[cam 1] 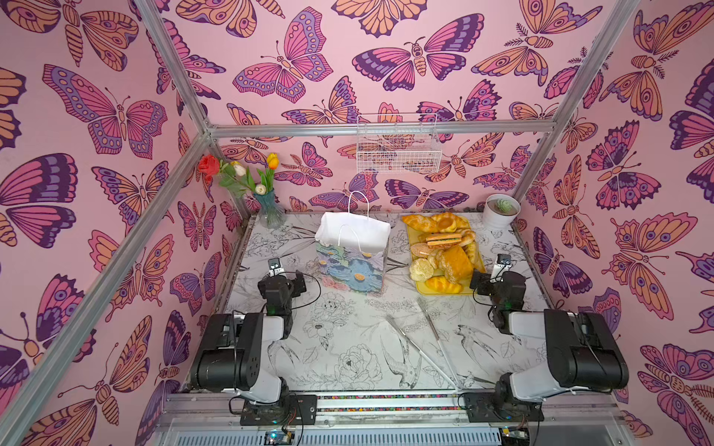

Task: Pack bread into a paper bag
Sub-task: Adjust the paper bag at the center of the board.

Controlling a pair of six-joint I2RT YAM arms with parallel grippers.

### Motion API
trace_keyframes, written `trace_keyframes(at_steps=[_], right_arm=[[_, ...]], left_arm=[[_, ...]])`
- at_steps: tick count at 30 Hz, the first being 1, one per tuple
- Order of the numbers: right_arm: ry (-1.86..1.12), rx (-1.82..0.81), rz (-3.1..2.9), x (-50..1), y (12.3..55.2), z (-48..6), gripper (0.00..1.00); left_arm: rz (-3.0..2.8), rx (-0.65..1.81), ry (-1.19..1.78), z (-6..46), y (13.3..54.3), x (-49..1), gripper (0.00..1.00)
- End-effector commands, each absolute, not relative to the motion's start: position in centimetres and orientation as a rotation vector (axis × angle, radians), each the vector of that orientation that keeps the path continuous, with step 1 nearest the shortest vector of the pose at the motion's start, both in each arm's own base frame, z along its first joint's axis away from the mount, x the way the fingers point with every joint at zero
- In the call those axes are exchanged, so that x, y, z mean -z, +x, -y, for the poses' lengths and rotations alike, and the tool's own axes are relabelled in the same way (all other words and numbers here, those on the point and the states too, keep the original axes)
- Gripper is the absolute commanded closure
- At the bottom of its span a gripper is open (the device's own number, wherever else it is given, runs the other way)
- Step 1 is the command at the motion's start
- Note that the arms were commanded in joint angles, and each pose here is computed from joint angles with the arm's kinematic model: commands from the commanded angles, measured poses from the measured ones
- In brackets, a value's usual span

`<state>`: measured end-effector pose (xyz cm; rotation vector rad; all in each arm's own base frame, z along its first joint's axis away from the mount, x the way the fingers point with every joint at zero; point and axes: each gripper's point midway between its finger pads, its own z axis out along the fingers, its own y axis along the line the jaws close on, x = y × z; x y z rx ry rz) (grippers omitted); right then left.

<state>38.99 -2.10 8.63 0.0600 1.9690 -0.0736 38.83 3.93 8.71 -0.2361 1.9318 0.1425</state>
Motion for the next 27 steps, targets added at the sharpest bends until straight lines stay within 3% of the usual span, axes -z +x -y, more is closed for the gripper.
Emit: trace_keyframes(at_steps=[1,14,17,27], right_arm=[[0.061,0.069,-1.955,-9.3,39.3,2.1,0.01],[0.06,0.069,-1.953,-9.3,39.2,2.1,0.01],[0.123,0.146,-1.919,-11.7,39.0,3.0,0.01],[0.191,0.115,-1.864,-19.7,31.8,0.7,0.01]], left_arm=[[-1.926,-0.138,-0.231,-4.0,39.0,-8.9,0.0],[-1.924,-0.137,-0.232,-3.9,39.1,-9.0,0.0],[-1.913,-0.176,-0.25,-4.3,39.0,-10.0,0.01],[-1.861,-0.067,-0.272,-3.2,35.6,-20.1,0.0]])
